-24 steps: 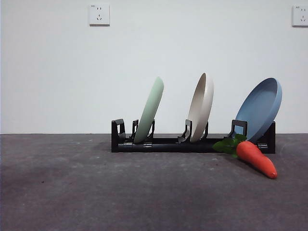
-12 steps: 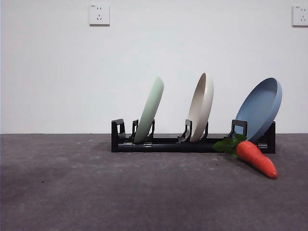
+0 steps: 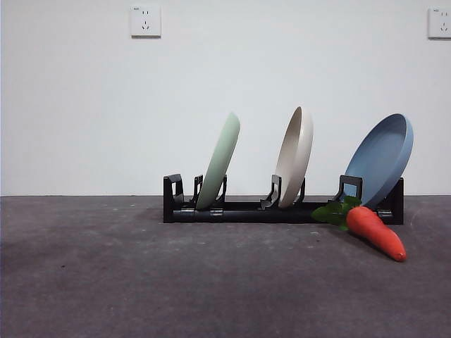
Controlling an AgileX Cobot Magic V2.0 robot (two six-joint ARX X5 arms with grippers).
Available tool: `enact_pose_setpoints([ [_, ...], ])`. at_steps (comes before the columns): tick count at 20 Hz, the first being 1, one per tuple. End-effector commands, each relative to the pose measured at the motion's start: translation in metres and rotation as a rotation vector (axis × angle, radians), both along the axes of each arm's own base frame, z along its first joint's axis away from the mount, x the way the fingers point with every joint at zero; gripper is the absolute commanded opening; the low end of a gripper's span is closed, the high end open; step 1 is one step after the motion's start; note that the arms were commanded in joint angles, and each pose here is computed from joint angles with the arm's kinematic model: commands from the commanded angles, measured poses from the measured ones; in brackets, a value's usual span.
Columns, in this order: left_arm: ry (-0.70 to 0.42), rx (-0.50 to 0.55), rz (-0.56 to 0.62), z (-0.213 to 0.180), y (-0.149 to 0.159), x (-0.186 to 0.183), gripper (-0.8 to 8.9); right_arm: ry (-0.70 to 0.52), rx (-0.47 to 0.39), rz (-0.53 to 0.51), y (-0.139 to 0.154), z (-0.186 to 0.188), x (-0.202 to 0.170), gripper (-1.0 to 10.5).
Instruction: Take the green plate from the plate rack,put the plate on the table,take the carrot from the table,put the carrot in the plate
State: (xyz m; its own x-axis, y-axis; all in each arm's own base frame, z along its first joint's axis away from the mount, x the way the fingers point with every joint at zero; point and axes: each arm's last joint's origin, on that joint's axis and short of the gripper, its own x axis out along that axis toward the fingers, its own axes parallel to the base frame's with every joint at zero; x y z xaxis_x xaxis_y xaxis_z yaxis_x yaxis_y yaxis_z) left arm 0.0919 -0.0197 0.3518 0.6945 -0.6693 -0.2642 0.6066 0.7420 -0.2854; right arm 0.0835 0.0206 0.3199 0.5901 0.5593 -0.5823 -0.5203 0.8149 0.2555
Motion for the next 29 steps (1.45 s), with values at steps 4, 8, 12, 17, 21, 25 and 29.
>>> enact_pose_setpoints([
  [4,-0.066,-0.002,-0.081,0.036,-0.012,0.043,5.53,0.001,0.005,-0.004,0.000,0.000,0.000,6.3],
  [8,-0.071,0.035,-0.090,0.039,-0.040,0.096,5.53,0.001,0.005,-0.004,0.000,0.000,0.000,6.3],
  [12,-0.084,0.080,-0.059,0.022,-0.079,0.155,5.53,0.001,0.005,-0.005,0.000,0.000,0.000,6.3],
  [17,-0.036,0.162,-0.034,-0.005,-0.121,0.224,5.52,0.002,0.005,-0.005,0.000,0.000,0.000,6.3],
  [21,-0.035,0.232,-0.003,-0.022,-0.150,0.270,5.52,0.006,0.005,-0.005,0.000,0.000,0.000,6.3],
  [25,-0.055,0.260,0.024,-0.043,-0.170,0.303,5.52,0.018,0.010,-0.010,0.000,0.000,-0.001,6.3],
  [29,-0.048,0.268,0.032,-0.070,-0.177,0.320,5.51,0.024,0.015,-0.016,0.000,0.000,-0.001,6.3],
])
